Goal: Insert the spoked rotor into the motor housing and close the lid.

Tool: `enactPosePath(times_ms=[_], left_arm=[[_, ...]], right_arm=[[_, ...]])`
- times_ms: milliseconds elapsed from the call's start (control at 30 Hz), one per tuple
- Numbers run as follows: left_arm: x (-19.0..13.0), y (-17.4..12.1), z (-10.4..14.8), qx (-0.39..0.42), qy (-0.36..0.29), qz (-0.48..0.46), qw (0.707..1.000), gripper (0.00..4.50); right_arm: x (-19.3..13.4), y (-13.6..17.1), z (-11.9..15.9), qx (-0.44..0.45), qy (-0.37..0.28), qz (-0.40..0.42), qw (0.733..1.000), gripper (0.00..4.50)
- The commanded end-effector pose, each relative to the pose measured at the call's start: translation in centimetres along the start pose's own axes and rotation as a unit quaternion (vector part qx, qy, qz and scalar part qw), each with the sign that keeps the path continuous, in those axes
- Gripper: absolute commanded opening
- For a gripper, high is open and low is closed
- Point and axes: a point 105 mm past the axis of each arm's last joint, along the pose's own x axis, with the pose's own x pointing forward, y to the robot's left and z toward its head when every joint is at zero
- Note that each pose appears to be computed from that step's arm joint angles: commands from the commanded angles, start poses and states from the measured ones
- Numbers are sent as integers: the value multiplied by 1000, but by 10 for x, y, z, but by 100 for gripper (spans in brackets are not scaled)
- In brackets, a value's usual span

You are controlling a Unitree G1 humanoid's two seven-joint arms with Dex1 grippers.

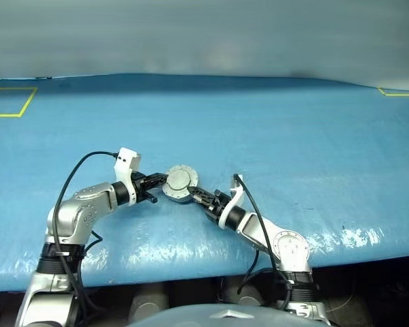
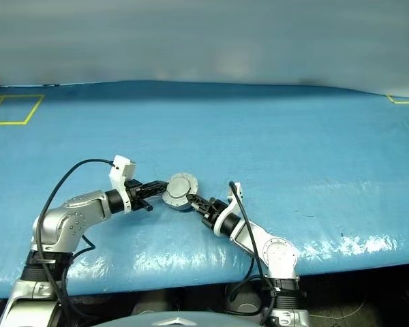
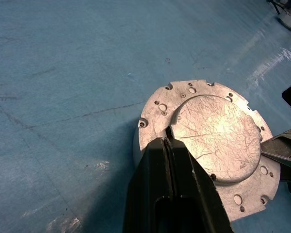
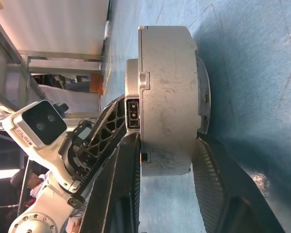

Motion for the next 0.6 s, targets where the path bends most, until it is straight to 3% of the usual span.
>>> enactPosePath(times_ms=[33,133,233,467,500,600], left_arm=[[-4,-4,21,-34,-59,3,998,18],[-13,-2,29,-83,-106,17,991,87],[-26,-3,34,-134,-156,24,978,192],[-50,-10,10,-283,-246,16,927,428],[-51,-14,6,-297,-251,12,921,450],[-51,-26,-4,-358,-280,-9,891,450]], right_arm=[[9,22,-13,20,6,43,999,115],[7,29,-7,25,-10,55,998,115],[6,39,-2,26,-22,72,997,115],[4,65,11,19,-38,113,993,115],[4,69,15,18,-42,119,992,115],[4,81,24,17,-52,143,988,115]])
